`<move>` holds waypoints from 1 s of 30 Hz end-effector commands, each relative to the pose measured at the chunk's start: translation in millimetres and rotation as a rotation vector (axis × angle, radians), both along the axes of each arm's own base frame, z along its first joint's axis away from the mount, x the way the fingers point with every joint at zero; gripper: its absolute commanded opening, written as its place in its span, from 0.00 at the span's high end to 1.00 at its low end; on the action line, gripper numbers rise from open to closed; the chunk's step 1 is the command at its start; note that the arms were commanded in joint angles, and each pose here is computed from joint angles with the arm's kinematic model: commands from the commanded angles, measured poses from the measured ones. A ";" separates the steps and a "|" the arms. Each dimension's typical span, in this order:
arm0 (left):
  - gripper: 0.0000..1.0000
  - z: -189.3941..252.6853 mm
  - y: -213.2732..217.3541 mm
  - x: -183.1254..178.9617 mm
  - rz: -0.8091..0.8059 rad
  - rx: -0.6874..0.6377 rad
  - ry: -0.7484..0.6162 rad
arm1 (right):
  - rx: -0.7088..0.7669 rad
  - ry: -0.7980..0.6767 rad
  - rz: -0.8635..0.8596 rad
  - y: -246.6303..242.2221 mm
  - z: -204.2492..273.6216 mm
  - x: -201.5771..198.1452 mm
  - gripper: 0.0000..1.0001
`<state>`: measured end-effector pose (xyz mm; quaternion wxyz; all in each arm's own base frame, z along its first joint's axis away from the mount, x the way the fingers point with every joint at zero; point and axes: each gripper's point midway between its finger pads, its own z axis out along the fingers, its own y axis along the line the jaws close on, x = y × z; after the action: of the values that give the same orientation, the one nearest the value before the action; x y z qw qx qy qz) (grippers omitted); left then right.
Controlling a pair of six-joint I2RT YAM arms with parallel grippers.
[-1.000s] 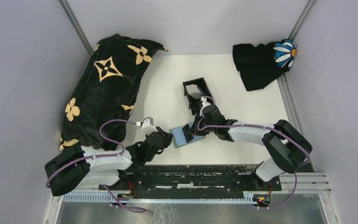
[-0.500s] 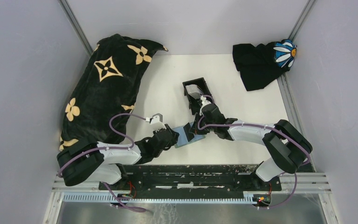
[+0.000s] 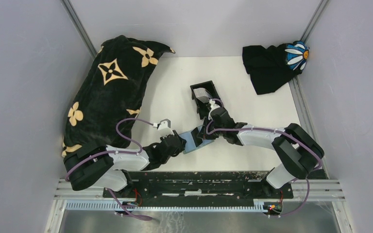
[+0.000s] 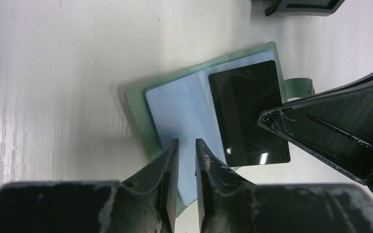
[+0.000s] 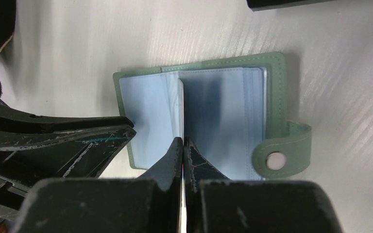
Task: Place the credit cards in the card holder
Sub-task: Turn over the card slot in the card holder, then insert the credit card into the card holder.
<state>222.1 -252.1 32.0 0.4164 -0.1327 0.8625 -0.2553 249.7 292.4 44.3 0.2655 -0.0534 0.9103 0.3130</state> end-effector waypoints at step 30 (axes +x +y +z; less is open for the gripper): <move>0.78 -16.2 30.2 -11.3 0.068 0.037 0.031 | 0.027 0.060 0.022 6.9 -21.8 -5.1 0.99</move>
<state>215.0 -237.1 25.4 0.4146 -0.1437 0.8637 -0.2479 251.1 304.8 37.3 0.2513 -0.0508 0.9040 0.3420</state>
